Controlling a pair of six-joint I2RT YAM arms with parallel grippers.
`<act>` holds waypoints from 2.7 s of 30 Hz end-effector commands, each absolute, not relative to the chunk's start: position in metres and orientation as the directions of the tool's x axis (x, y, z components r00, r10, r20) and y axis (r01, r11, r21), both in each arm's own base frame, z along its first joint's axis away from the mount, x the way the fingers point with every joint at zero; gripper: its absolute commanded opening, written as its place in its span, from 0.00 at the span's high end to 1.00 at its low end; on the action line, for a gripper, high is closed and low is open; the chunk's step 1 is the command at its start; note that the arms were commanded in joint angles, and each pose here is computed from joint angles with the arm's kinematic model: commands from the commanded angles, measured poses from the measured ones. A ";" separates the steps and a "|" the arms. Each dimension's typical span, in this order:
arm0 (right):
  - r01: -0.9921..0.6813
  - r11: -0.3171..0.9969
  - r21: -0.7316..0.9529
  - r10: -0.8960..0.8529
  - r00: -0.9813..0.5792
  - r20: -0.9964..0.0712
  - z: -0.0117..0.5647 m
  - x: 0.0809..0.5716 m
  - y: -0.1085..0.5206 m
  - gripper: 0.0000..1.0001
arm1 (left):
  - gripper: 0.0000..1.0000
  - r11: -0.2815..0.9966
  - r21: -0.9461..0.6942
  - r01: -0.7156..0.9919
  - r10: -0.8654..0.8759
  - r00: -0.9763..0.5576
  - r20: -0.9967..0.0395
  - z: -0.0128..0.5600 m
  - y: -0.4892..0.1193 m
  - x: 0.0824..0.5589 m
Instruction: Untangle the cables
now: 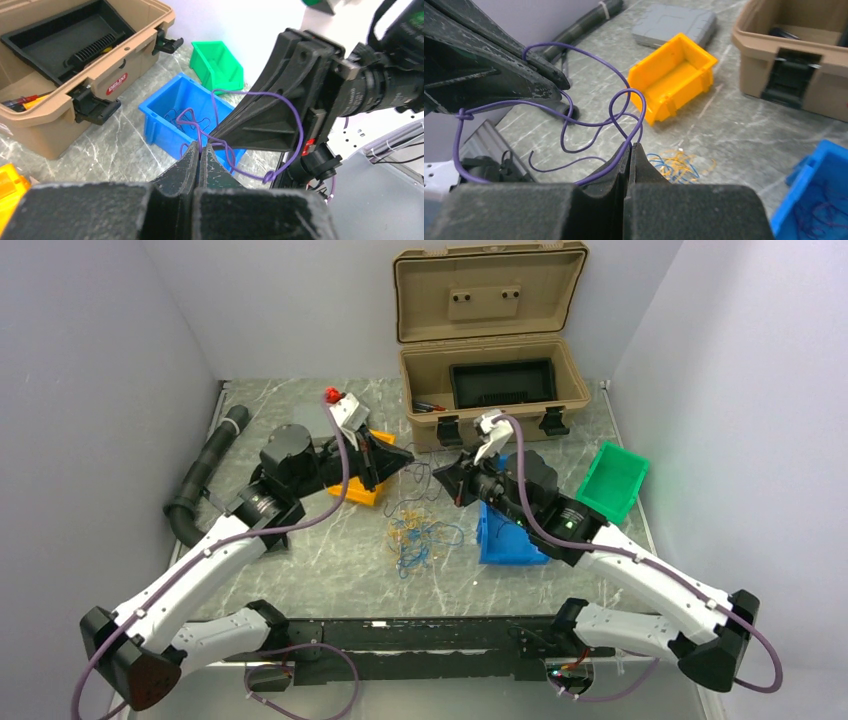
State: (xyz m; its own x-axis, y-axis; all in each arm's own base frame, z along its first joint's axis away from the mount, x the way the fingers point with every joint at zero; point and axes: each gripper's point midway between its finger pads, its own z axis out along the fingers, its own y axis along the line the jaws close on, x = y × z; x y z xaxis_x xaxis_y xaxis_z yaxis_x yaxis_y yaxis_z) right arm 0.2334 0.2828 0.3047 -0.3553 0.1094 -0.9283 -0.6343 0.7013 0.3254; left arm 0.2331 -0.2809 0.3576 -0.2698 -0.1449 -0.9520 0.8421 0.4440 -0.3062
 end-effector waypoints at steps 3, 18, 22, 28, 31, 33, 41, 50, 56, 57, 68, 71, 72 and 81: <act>-0.389 0.881 0.268 0.120 -0.364 -0.924 0.293 0.249 0.219 1.00 | 1.00 0.355 -0.311 0.882 -0.155 -0.273 -0.950 0.365 -0.316 0.239; 0.119 0.974 0.191 0.225 -0.496 -0.839 0.237 0.261 0.076 1.00 | 1.00 0.232 -0.377 0.897 -0.058 -0.375 -0.925 0.329 -0.441 0.271; 0.172 0.970 0.170 0.236 -0.514 -0.825 0.223 0.264 0.067 1.00 | 1.00 0.250 -0.398 0.883 -0.038 -0.402 -0.915 0.310 -0.458 0.285; 0.170 0.971 0.168 0.235 -0.550 -0.801 0.196 0.275 0.073 1.00 | 1.00 0.285 -0.431 0.856 0.004 -0.451 -0.893 0.275 -0.477 0.306; 0.192 0.970 0.150 0.235 -0.573 -0.785 0.182 0.281 0.072 1.00 | 1.00 0.297 -0.457 0.838 0.019 -0.483 -0.875 0.256 -0.487 0.314; 0.211 0.968 0.138 0.238 -0.578 -0.781 0.176 0.282 0.069 1.00 | 1.00 0.294 -0.472 0.831 0.030 -0.501 -0.865 0.248 -0.496 0.317; 0.245 0.961 0.130 0.254 -0.585 -0.770 0.165 0.286 0.061 1.00 | 1.00 0.270 -0.472 0.839 0.041 -0.500 -0.865 0.251 -0.528 0.312; 0.213 0.962 0.169 0.265 -0.592 -0.761 0.159 0.282 0.068 0.37 | 0.50 0.532 -0.379 0.758 0.176 -0.536 -0.826 0.209 -0.491 0.332; 0.207 0.961 0.186 0.273 -0.572 -0.773 0.173 0.280 0.068 0.27 | 0.04 0.617 -0.301 0.727 0.213 -0.523 -0.825 0.227 -0.456 0.327; 0.202 0.961 0.188 0.272 -0.570 -0.775 0.176 0.279 0.068 0.26 | 0.01 0.617 -0.295 0.730 0.212 -0.515 -0.831 0.233 -0.451 0.325; -0.002 0.972 0.236 0.190 -0.587 -0.787 0.197 0.269 0.094 0.07 | 0.01 0.672 -0.202 0.713 0.248 -0.473 -0.845 0.275 -0.383 0.292; -0.092 0.964 0.249 0.141 -0.615 -0.776 0.199 0.263 0.109 0.05 | 0.01 0.738 -0.139 0.660 0.281 -0.488 -0.827 0.265 -0.345 0.284; -0.124 0.958 0.257 0.129 -0.617 -0.776 0.201 0.262 0.114 0.05 | 0.01 0.763 -0.119 0.636 0.291 -0.502 -0.815 0.258 -0.329 0.280; -0.392 0.823 0.412 0.065 -0.655 -0.752 0.200 0.239 0.201 0.12 | 0.01 0.829 -0.161 0.536 0.288 -0.655 -0.699 0.179 -0.266 0.247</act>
